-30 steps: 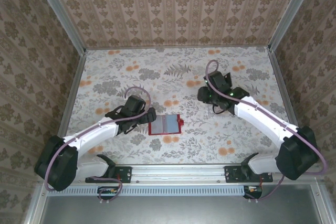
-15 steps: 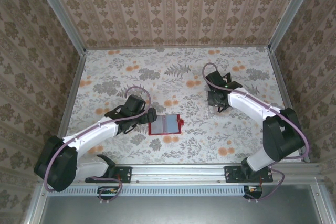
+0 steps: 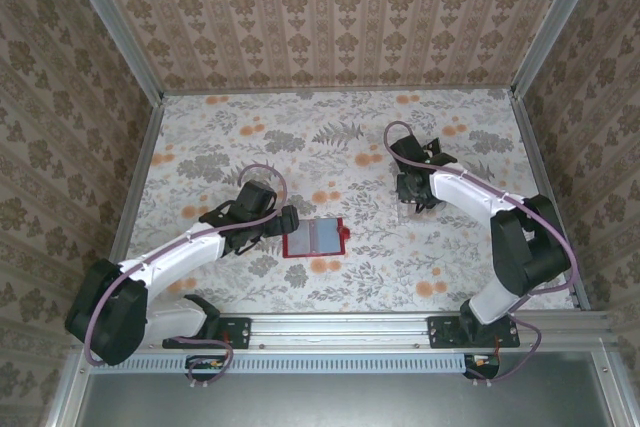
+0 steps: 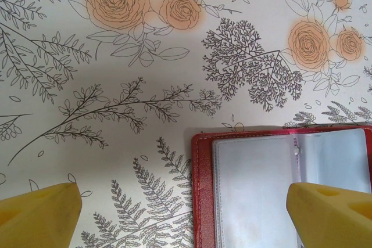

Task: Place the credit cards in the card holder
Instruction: Pick up the credit card from the storage box.

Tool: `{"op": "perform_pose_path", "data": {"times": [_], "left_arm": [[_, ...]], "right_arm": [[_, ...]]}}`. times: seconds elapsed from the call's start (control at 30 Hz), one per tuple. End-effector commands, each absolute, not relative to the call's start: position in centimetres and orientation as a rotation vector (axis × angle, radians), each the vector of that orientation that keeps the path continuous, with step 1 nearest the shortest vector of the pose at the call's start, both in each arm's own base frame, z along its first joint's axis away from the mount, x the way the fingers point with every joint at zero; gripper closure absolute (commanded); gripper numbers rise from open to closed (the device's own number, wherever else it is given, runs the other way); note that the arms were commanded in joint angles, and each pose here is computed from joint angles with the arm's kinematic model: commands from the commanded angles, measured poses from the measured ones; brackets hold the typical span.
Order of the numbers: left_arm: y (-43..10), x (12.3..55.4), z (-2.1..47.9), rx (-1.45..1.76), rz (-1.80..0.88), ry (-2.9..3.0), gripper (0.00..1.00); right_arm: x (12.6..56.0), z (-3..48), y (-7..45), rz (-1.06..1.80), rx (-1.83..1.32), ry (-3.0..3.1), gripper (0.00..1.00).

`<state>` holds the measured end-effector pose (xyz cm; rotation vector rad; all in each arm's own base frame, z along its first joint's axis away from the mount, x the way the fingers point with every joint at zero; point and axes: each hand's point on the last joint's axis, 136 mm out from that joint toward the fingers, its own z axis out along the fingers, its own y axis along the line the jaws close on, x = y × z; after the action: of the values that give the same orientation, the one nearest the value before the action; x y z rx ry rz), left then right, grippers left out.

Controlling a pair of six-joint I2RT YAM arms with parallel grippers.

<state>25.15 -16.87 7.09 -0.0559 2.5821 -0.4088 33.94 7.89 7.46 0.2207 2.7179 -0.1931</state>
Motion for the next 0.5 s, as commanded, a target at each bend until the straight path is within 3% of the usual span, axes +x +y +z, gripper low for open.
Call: {"op": "perform_pose_path", "data": {"times": [0.0, 0.23, 0.47], "left_arm": [[-16.99, 25.27, 7.05, -0.045, -0.417, 2.583, 0.00], [-17.09, 25.27, 6.79, -0.039, -0.419, 2.587, 0.00], [-17.11, 25.20, 6.51, -0.035, -0.419, 2.592, 0.00]], "right_arm": [[34.46, 8.18, 8.47, -0.139, 0.213, 2.701, 0.72], [34.60, 9.08, 8.58, -0.121, 0.211, 2.682, 0.76], [34.65, 8.68, 9.19, -0.079, 0.208, 2.696, 0.89]]}}
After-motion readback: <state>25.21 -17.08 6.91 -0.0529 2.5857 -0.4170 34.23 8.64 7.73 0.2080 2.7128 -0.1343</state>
